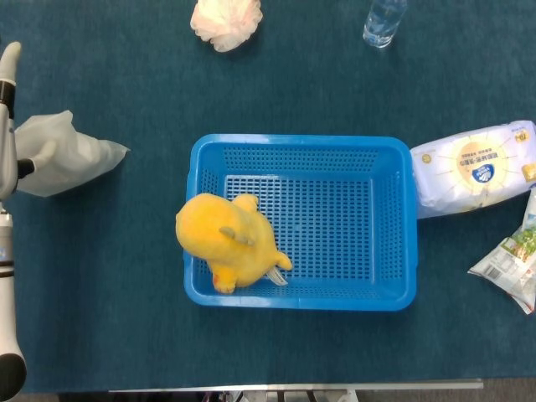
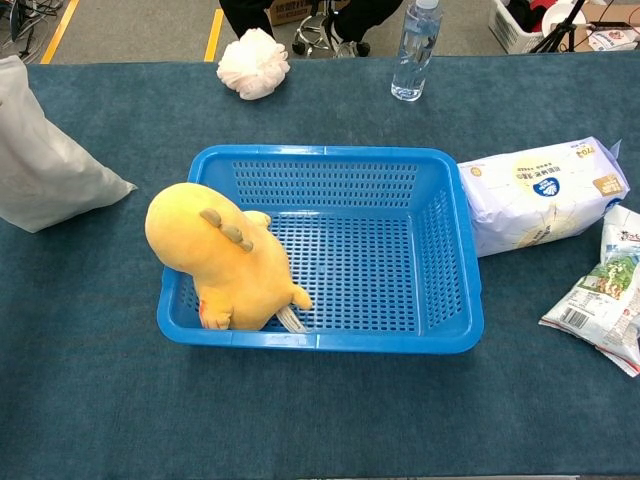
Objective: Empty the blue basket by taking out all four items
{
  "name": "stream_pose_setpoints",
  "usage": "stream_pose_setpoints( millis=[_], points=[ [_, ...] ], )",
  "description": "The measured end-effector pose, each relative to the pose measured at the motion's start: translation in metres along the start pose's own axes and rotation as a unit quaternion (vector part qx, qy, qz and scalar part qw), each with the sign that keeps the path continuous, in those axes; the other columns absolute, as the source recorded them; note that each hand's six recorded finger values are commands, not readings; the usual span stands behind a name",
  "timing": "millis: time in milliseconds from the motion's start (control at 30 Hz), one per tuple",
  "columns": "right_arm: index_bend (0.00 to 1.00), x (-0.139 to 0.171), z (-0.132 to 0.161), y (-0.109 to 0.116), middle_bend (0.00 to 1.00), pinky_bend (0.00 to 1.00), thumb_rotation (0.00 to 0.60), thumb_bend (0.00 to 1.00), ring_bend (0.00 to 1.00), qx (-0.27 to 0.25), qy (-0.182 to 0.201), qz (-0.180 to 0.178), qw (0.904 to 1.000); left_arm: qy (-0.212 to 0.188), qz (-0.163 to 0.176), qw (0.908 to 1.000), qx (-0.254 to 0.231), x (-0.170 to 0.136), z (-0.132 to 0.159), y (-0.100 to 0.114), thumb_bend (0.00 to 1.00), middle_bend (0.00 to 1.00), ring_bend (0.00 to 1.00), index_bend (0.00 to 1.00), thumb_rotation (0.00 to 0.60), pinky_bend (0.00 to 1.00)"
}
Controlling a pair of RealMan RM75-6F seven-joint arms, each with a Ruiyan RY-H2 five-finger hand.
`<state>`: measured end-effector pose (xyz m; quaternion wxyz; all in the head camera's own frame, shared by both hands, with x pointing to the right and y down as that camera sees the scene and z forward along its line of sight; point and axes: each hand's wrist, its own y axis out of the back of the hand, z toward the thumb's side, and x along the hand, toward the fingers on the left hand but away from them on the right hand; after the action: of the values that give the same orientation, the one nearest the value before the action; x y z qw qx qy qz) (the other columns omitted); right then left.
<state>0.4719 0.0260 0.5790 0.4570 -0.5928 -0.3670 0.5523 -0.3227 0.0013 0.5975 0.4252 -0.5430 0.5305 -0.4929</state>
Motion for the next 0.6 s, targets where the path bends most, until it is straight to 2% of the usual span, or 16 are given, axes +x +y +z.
stream_pose_setpoints(
  millis=[133, 233, 367, 500, 600],
  points=[
    [0.04, 0.0, 0.005, 0.004, 0.24, 0.48, 0.6, 0.0, 0.2, 0.0, 0.009, -0.008, 0.9999, -0.035, -0.02, 0.9967, -0.07, -0.007, 0.012, 0.003, 0.13, 0.08, 0.15, 0.14, 0.6, 0.4],
    [0.05, -0.001, 0.008, 0.008, 0.24, 0.48, 0.6, 0.0, 0.2, 0.001, 0.015, -0.015, 0.9998, -0.071, -0.065, 0.9888, -0.113, -0.014, 0.023, 0.002, 0.13, 0.08, 0.11, 0.15, 0.6, 0.37],
    [0.06, -0.002, 0.011, 0.011, 0.24, 0.48, 0.6, 0.0, 0.2, 0.0, 0.022, -0.023, 0.9995, -0.115, -0.145, 0.9745, -0.126, -0.029, 0.035, -0.005, 0.13, 0.08, 0.1, 0.17, 0.6, 0.36],
    [0.06, -0.002, 0.012, 0.013, 0.24, 0.48, 0.6, 0.0, 0.2, 0.002, 0.023, -0.024, 0.9994, -0.151, -0.224, 0.9543, -0.127, -0.048, 0.046, -0.017, 0.13, 0.08, 0.08, 0.17, 0.6, 0.33],
    [0.06, -0.002, 0.011, 0.012, 0.24, 0.48, 0.6, 0.0, 0.2, 0.003, 0.021, -0.023, 0.9995, -0.166, -0.258, 0.9428, -0.13, -0.056, 0.051, -0.022, 0.13, 0.06, 0.05, 0.17, 0.6, 0.3]
  ],
)
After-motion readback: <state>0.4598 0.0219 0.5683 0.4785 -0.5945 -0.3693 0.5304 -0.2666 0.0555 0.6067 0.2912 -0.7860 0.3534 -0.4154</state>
